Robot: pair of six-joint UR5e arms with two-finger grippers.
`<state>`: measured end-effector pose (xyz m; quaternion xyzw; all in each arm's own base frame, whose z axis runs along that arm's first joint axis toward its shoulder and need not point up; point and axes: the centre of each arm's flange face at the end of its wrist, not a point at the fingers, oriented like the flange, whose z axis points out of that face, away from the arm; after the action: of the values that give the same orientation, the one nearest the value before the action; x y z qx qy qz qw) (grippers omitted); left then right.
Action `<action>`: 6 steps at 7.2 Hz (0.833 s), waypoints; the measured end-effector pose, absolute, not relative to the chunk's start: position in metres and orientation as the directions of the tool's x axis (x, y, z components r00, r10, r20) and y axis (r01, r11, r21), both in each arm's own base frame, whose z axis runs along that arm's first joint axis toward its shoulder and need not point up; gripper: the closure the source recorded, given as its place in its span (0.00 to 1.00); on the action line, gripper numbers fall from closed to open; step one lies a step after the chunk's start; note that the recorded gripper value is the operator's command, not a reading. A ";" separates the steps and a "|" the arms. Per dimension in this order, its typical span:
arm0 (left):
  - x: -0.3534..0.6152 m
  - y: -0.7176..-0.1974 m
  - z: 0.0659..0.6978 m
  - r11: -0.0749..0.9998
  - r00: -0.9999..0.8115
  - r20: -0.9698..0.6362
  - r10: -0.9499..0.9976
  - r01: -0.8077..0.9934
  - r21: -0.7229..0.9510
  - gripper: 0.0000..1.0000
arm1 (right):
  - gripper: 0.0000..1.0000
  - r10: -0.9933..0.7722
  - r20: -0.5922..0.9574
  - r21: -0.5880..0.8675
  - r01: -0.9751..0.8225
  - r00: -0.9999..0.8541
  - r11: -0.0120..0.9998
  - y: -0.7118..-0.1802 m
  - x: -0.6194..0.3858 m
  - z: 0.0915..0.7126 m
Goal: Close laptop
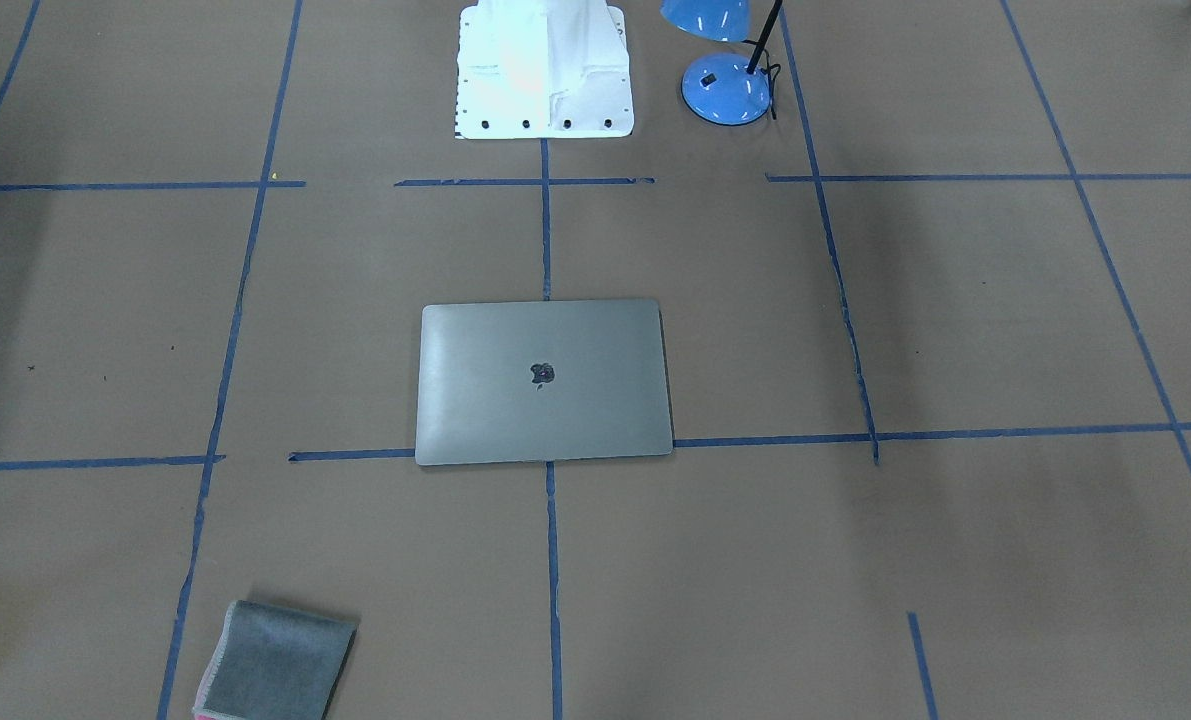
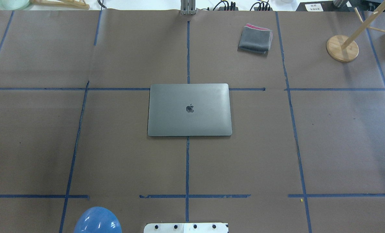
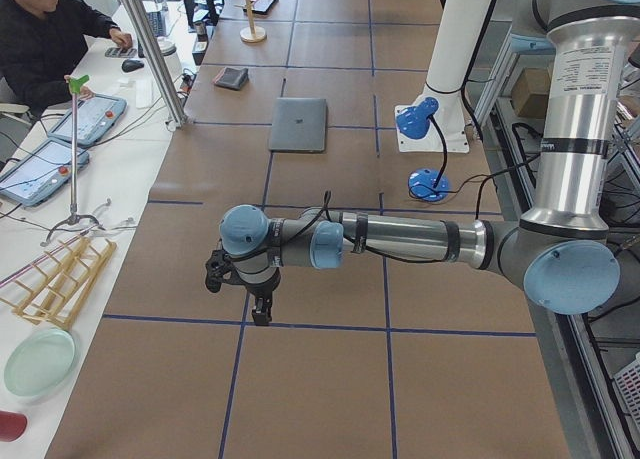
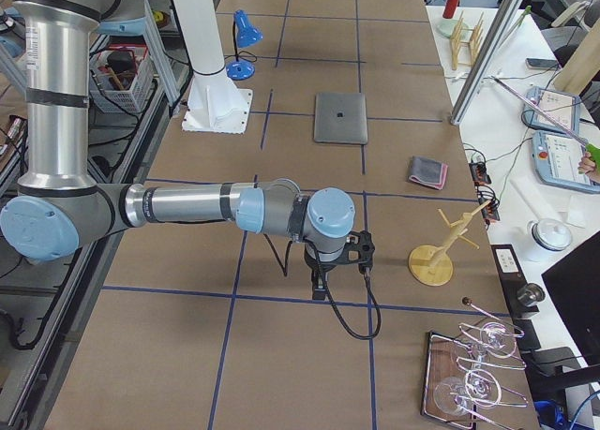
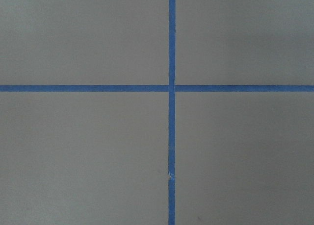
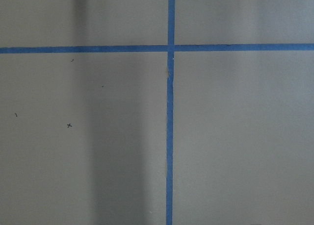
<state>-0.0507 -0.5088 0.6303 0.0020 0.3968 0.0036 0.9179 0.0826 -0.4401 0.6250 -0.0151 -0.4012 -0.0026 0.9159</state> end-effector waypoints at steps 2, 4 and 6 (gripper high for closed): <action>-0.051 -0.509 0.630 1.000 0.685 -0.728 0.008 -0.004 0.007 0.00 | 0.00 0.036 0.736 -0.059 0.011 0.676 0.998 -0.439 0.083 0.642; -0.051 -0.510 0.628 1.000 0.685 -0.728 0.010 -0.004 0.010 0.00 | 0.00 0.030 0.736 -0.053 0.013 0.676 0.998 -0.441 0.083 0.650; -0.051 -0.510 0.628 1.000 0.685 -0.728 0.011 -0.004 0.011 0.00 | 0.00 0.028 0.736 -0.051 0.013 0.676 0.999 -0.442 0.083 0.651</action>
<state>-0.0511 -0.5105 0.6278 0.0041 0.3967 0.0040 0.9179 0.0826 -0.4416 0.6514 -0.0259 -0.4024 0.0041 0.9151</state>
